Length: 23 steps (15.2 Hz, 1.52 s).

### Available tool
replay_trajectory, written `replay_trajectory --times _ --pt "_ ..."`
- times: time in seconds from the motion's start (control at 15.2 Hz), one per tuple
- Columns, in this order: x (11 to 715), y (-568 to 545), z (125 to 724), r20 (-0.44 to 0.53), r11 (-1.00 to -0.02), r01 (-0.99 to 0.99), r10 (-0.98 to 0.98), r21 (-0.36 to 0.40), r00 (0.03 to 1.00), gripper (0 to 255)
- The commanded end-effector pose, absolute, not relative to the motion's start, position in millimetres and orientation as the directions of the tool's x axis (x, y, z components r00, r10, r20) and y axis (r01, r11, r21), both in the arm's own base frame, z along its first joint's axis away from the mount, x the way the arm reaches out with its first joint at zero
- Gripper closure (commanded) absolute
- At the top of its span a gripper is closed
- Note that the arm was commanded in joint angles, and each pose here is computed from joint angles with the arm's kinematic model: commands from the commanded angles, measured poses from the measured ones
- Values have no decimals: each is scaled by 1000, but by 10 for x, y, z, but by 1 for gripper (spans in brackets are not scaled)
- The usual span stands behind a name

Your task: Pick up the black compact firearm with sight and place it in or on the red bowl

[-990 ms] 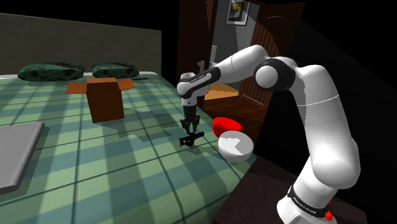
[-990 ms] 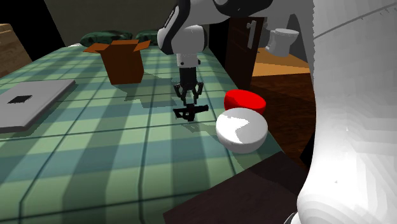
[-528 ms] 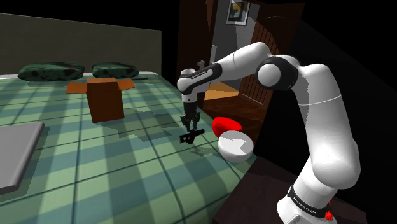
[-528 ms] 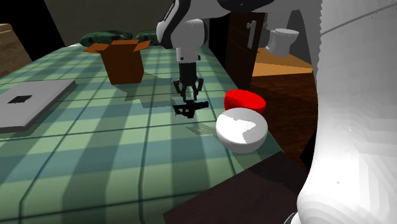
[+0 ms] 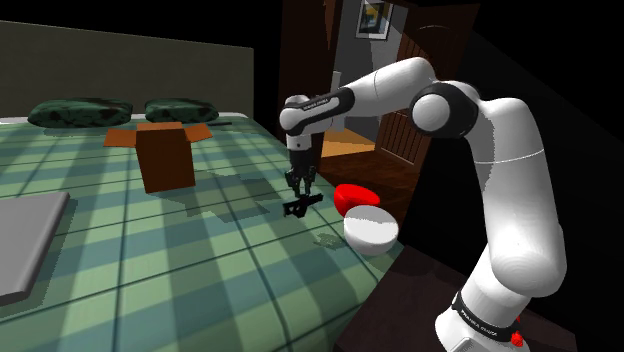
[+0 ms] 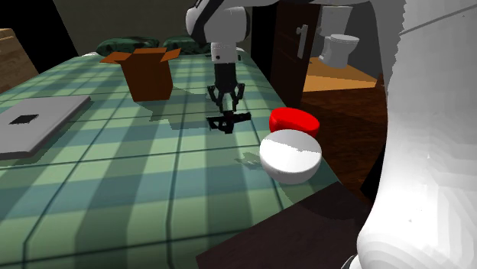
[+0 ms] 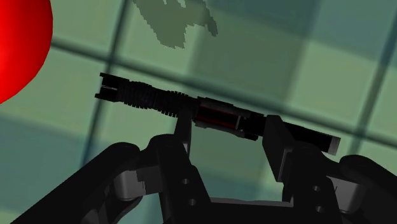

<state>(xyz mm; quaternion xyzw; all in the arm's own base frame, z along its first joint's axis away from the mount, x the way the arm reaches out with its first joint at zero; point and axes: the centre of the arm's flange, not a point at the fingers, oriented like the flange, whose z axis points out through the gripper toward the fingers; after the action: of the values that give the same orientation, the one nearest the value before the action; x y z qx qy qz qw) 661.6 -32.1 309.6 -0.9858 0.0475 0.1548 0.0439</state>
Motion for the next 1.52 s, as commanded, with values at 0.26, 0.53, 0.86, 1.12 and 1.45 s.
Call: replay_trajectory --times 0.26,0.53,0.86,1.12,1.45 --pt "6616 -318 3409 -310 -992 -107 -80 -72 947 255" --pt "6616 -318 3620 -310 -992 -107 -80 -72 947 255" --pt "6616 -318 3884 -310 -992 -107 -80 -72 947 255" --pt "6616 -318 4096 -310 -992 -107 -80 -72 947 255" --pt "6616 -318 4360 -310 -992 -107 -80 -72 947 255"
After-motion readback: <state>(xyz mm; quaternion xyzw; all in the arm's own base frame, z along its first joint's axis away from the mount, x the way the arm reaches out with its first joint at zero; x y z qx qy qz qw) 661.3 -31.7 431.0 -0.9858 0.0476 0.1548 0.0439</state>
